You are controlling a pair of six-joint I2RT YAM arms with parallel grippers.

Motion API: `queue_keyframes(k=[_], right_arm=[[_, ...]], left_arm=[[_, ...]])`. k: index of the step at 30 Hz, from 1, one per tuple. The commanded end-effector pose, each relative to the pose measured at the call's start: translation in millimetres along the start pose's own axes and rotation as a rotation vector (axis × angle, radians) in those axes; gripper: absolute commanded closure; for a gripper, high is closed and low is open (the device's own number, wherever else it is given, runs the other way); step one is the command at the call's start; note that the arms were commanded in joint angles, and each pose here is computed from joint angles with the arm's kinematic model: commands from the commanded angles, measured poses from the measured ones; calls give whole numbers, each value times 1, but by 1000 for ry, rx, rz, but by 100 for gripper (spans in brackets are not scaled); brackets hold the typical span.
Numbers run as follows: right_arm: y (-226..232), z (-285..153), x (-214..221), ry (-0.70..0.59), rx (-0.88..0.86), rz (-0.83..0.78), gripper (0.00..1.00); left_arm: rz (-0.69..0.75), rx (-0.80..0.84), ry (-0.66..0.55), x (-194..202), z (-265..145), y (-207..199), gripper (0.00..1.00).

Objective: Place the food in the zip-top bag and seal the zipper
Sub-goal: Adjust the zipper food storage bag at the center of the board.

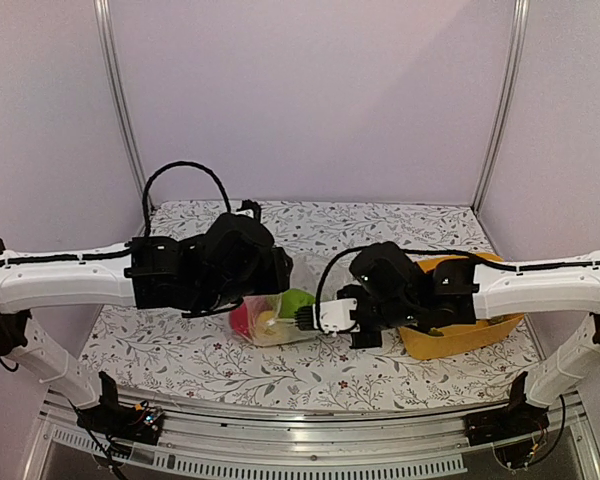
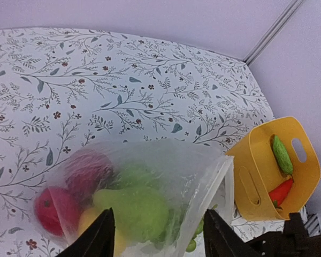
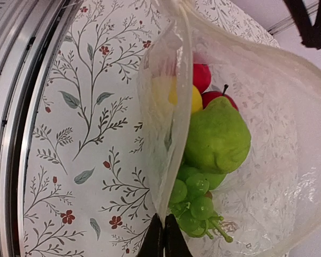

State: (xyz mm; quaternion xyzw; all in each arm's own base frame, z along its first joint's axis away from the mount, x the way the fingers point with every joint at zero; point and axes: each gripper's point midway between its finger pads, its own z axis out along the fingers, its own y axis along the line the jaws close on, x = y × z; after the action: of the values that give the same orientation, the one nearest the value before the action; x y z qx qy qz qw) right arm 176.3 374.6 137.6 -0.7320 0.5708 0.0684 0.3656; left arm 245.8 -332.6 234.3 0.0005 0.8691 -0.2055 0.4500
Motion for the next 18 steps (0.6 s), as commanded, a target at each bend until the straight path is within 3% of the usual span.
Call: queue_keyframes(k=[1,9,18], right_arm=[[-33,-56,-54,-118,54,-10,100],[-29,-54,-66,-103,14,-15,100],[-26,-48,-72,-102,1,-7,100]], left_arm=[[-9,-6,61,-13,-9,-4,40],[19,3,154,-21,-23,-15,37],[44,-119,285,-6,-31,8,37]])
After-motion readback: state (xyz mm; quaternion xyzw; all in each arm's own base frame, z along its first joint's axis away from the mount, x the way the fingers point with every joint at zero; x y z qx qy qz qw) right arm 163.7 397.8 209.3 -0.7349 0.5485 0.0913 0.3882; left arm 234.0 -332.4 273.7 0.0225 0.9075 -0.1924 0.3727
